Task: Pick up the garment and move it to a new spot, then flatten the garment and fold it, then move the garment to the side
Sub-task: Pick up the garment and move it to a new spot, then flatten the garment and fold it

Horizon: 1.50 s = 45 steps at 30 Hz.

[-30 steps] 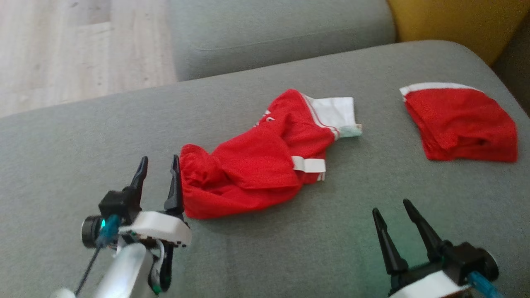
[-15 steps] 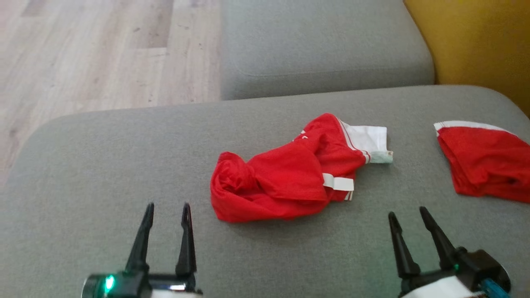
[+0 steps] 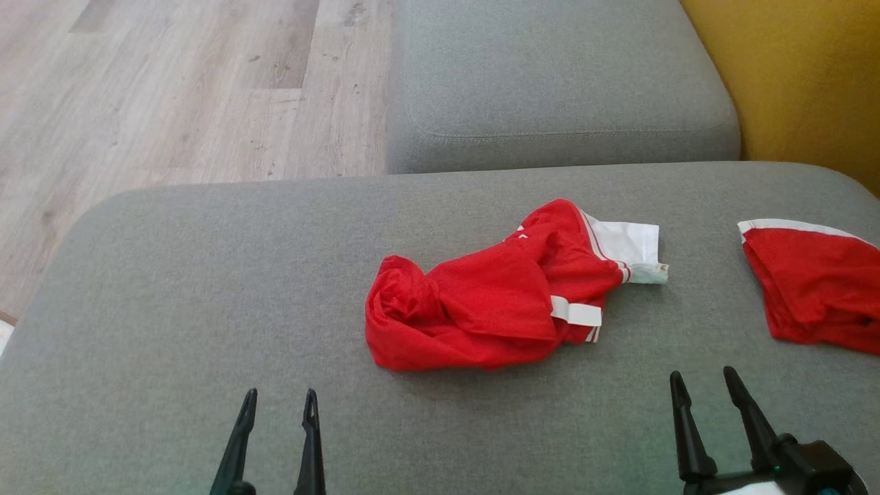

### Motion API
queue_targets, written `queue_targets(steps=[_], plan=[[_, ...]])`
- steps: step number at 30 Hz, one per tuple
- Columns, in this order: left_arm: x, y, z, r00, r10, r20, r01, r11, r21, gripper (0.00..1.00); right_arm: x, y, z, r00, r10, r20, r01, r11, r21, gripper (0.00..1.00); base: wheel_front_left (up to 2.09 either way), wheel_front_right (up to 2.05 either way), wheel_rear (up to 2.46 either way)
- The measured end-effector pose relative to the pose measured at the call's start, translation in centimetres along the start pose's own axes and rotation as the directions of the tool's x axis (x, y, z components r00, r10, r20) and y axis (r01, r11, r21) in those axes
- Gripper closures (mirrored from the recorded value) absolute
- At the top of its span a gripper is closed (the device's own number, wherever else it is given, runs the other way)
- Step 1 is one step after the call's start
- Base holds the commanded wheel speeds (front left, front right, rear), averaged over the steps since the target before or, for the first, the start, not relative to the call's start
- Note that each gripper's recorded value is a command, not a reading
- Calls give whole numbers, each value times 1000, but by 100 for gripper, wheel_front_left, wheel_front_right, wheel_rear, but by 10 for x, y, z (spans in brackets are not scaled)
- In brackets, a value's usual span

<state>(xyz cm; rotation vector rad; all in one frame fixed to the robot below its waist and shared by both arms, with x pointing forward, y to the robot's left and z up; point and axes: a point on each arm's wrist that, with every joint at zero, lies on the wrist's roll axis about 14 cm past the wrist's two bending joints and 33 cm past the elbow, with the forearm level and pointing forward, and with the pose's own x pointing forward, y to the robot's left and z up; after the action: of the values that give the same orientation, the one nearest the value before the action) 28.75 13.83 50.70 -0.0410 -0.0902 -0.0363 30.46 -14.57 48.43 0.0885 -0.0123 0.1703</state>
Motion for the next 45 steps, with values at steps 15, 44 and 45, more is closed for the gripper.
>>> queue_targets(steps=[15, 44, 45], plan=[[-2, 6, -4, 999, 36, -14, -36, 999, 3, 0, 3, 9, -5, 1000, 20, -14, -19, 1000, 16, 0, 0, 0, 0], [36, -67, 3, 976, -216, 6, 216, 974, -67, 0, -12, -9, -11, 998, -43, -38, 44, 999, 11, 0, 0, 0, 0], [42, -79, 4, 966, -258, 12, 258, 963, -75, 0, -15, -12, -13, 998, -52, -44, 52, 999, 8, 0, 0, 0, 0]])
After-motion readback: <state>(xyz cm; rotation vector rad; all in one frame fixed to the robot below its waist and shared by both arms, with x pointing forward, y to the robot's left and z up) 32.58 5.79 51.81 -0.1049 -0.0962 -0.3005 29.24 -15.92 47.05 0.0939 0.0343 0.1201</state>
